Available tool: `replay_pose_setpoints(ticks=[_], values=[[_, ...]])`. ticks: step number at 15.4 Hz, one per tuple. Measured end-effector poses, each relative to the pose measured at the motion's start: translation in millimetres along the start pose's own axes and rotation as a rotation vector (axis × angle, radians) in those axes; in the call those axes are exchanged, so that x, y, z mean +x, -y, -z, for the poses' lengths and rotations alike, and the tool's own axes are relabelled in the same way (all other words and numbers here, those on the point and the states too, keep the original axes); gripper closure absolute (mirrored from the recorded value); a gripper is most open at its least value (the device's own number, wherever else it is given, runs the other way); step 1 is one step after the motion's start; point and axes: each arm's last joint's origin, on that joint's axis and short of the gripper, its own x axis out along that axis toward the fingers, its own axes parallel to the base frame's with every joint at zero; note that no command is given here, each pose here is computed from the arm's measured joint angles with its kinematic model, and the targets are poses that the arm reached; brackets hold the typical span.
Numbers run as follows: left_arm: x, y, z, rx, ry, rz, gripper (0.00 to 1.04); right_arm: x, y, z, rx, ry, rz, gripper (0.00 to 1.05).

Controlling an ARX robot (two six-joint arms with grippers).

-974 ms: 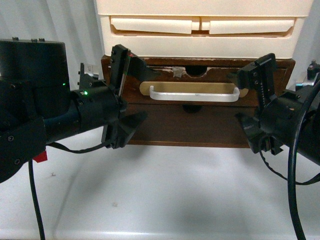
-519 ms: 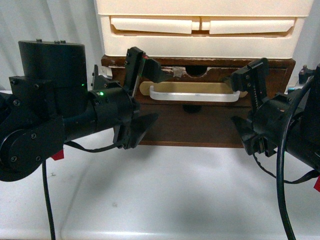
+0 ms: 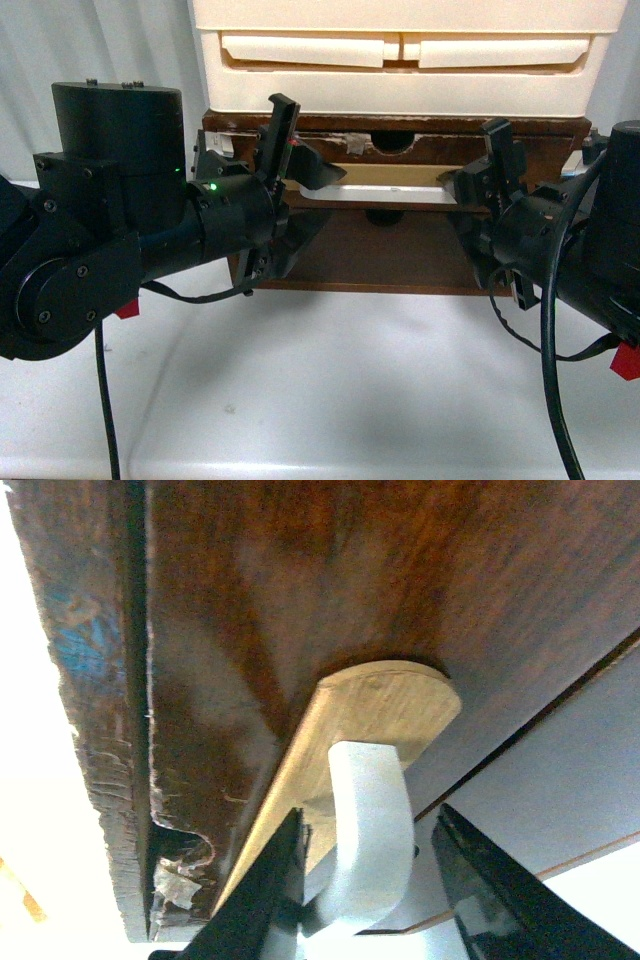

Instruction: Open drawer

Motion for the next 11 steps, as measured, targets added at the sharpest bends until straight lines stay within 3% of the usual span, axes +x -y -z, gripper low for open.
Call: replay_pose_setpoints(ticks=[2,4,9,11], values=[[0.0,0.1,0.0,-0.004,0.001,0.003,0.75,2.3,-2.7,0.2,-0.001,0.002,-0.013,0.78],[-0.3,-0.7,-0.6,-0.051,-0.002,-0.002,0.87,2.8,-2.4,0.5,0.075,-0.005,-0.013,0.86],[-25.5,-4.9,8.6,-0.111,0.009,0.017,0.91,-19.8,2.3,14.7,0.162,-0.017,-0.052,0.89],[-69.1,-8.7,36.3,-0.109,-0.002,0.039,0.92,-66.0,8.8,38.7,0.196,-0.056,-0.004,0.9]])
